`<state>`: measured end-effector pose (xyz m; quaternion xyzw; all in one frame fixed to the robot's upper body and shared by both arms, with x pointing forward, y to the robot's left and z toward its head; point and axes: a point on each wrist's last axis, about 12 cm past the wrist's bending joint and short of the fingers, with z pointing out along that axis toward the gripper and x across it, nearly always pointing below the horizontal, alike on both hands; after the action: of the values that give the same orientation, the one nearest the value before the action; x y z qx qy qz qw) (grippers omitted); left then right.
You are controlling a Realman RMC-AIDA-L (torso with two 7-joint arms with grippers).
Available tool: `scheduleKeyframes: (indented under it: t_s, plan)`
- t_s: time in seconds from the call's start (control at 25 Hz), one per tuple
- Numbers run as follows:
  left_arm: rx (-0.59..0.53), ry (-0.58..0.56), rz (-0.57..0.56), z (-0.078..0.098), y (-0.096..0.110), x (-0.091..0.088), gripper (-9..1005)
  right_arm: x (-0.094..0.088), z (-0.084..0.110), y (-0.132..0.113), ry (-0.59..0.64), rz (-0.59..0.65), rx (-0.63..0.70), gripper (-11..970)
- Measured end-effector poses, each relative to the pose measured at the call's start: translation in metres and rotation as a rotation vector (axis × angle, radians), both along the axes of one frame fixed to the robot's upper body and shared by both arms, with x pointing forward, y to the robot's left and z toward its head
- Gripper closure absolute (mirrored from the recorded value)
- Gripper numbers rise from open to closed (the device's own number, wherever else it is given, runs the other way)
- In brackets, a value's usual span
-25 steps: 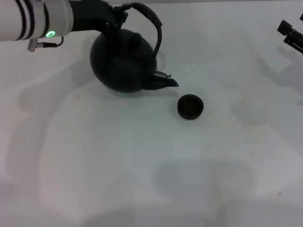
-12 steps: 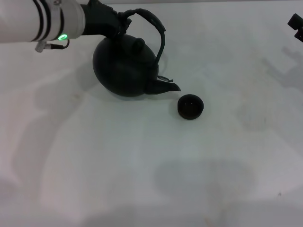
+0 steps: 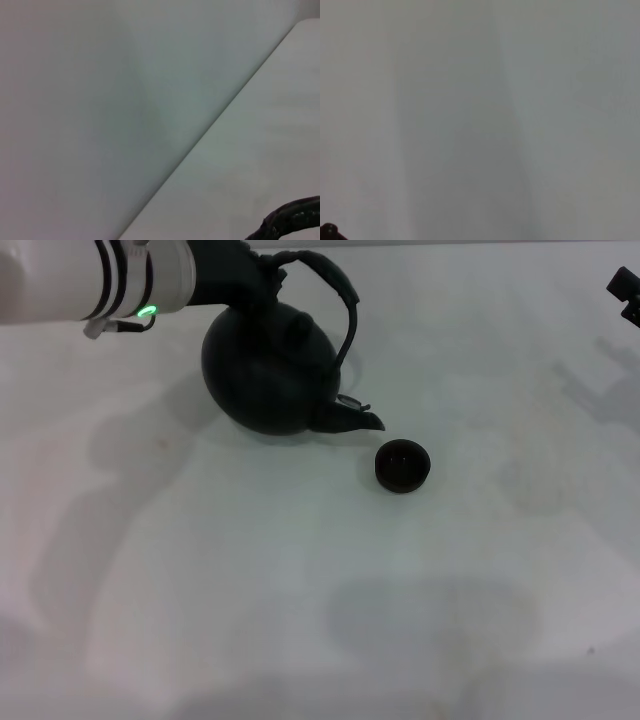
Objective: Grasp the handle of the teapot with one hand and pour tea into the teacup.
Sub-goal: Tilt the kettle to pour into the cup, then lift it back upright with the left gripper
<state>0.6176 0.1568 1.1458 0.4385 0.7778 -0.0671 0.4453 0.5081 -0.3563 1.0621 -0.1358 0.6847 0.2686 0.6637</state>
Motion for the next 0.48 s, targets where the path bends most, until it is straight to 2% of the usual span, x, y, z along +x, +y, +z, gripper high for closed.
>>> scheduleKeyframes:
  t_s: [0.24, 0.48]
  plan:
    - [0.004, -0.018, -0.023, 0.005, -0.007, -0.003, 891, 0.000, 0.000, -0.001, 0.000, 0.000, -0.001, 124]
    - [0.067, -0.025, -0.030, 0.003, -0.012, -0.004, 891, 0.000, 0.000, -0.001, 0.001, -0.002, -0.002, 124]
